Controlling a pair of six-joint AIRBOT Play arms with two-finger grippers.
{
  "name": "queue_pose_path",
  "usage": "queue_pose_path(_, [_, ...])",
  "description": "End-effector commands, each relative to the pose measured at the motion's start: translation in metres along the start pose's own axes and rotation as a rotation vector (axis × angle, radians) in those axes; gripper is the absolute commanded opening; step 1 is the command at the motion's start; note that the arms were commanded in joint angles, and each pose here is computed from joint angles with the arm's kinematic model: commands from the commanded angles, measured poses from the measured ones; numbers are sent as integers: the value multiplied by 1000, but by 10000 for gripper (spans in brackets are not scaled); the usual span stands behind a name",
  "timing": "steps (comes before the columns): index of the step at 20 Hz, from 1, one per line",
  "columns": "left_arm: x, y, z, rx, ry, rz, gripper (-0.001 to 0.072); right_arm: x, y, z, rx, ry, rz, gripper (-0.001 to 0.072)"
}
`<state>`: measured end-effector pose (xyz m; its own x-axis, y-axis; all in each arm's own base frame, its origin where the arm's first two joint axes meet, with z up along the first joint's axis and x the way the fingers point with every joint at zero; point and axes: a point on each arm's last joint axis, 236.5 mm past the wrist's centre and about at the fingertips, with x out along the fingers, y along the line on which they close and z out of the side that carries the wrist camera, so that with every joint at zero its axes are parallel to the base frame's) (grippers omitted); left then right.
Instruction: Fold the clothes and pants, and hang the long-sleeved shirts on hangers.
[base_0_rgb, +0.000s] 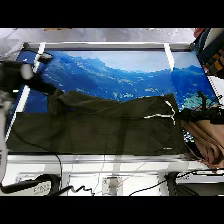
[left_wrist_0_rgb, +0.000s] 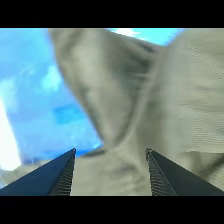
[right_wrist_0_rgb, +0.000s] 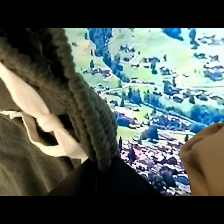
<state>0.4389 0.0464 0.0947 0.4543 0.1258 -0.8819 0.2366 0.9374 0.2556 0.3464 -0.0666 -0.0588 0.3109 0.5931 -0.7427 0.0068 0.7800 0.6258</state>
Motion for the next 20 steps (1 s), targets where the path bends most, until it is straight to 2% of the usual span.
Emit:
queue_pose_path(1, [-4,34,-40,-336,-55,-137,473,0,-1,0,-1,-2,-5,31])
queue_pose_path(4, [41,27,-105,-621,45,-300,499,0,0,0,-1,0,-2,31])
queue_pose_path(6, [71,11,-138,-729,123,-376,712,0,0,0,0,0,-2,31])
queue_pose_path(9, [110,-10,-155,-698,179,-426,703,0,0,0,-1,-1,-2,31])
queue_pose_path(14, [155,-11,-116,-746,55,-386,688,0,0,-1,-1,2,1,31])
queue_pose_path(15, [159,-11,-111,-739,37,-370,623,0,0,-1,-1,2,1,31])
queue_pose_path(16, [163,-12,-105,-728,23,-358,523,0,0,-1,-1,2,1,31])
queue_pose_path(17, [165,-14,-101,-717,11,-349,480,0,0,-1,0,2,1,31])
queue_pose_path(19, [168,-12,-90,-705,-26,-322,460,0,1,-1,0,4,4,31])
queue_pose_path(20, [169,-11,-88,-702,-36,-314,329,0,1,-1,0,5,4,31])
